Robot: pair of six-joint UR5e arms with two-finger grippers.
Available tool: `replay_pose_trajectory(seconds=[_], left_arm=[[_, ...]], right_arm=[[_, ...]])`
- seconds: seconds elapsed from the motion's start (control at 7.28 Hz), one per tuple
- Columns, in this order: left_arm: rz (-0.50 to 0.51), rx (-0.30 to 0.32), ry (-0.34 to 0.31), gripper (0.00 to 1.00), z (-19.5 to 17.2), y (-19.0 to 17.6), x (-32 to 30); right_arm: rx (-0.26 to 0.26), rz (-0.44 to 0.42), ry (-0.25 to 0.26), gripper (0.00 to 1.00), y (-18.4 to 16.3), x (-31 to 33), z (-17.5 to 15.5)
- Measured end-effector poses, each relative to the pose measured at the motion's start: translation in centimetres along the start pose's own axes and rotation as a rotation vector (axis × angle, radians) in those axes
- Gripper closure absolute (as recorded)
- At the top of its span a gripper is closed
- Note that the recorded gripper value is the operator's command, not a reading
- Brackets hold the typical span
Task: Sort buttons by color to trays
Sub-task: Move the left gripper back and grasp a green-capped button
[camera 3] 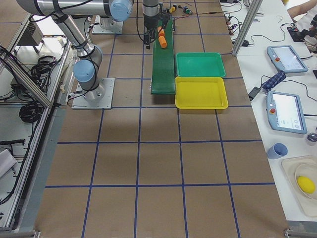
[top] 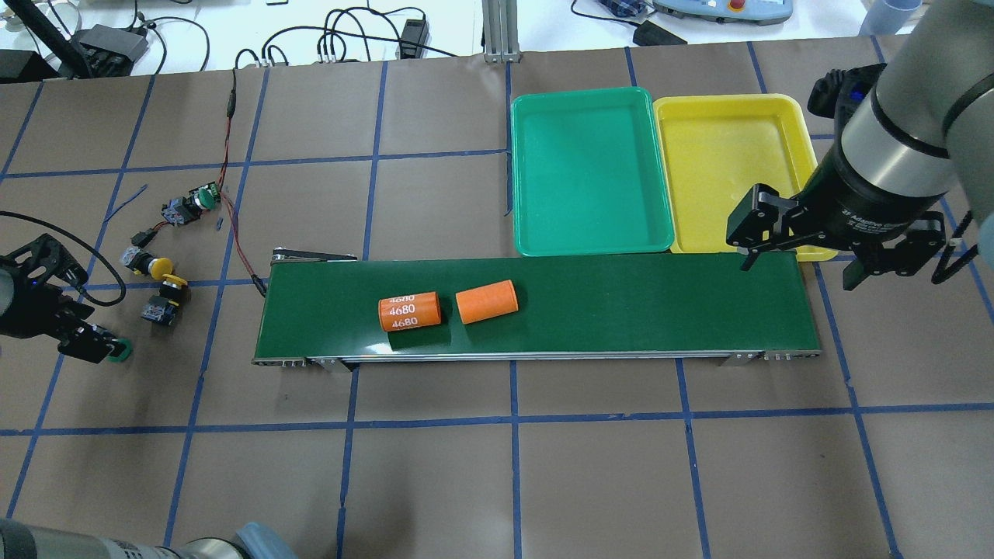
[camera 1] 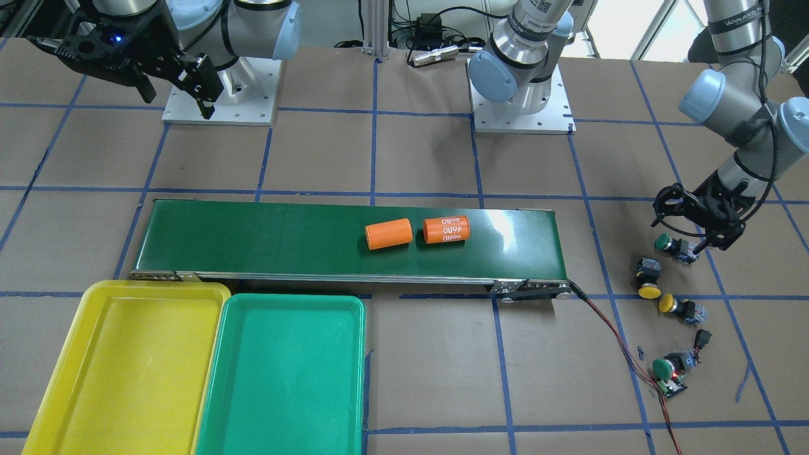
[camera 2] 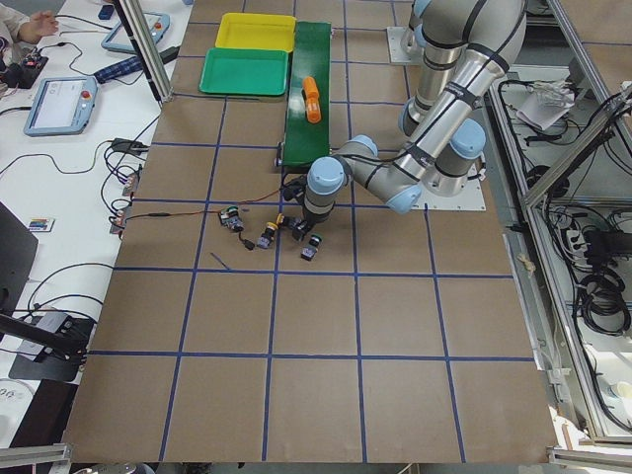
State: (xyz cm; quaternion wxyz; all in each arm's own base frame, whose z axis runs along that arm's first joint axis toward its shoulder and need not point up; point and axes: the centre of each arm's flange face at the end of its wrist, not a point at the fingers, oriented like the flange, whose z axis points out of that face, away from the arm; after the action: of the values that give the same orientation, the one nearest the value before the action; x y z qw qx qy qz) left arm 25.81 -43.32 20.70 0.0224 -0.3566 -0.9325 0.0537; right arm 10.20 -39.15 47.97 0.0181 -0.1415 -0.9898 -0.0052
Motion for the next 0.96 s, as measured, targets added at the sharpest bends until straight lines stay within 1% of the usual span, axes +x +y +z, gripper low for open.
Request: replay_pose_trajectory(seconds=[0.27,0.41,0.69,0.96], left_arm=[[0.089,-0.069,0.018,0.00,2.4,1.6,-0.7],[0.134,-0.086,0.034,0.03,3.2,1.9,-0.8],[0.171,-0.093,0.046,0.01,4.0,2.0,-0.9],[0.183,-0.091,0.036,0.00,3.8,1.6,-1.0]], right_arm=[[-0.001,0.006,-0.001,0.00,0.0,0.0,0.0],[0.002,0.003,-0.002,0.00,0.0,0.0,0.0],[0.005,0.001,-0.002,0.00,0.0,0.0,-0.1],[0.008,0.003,-0.005,0.00,-0.1,0.0,-0.1]])
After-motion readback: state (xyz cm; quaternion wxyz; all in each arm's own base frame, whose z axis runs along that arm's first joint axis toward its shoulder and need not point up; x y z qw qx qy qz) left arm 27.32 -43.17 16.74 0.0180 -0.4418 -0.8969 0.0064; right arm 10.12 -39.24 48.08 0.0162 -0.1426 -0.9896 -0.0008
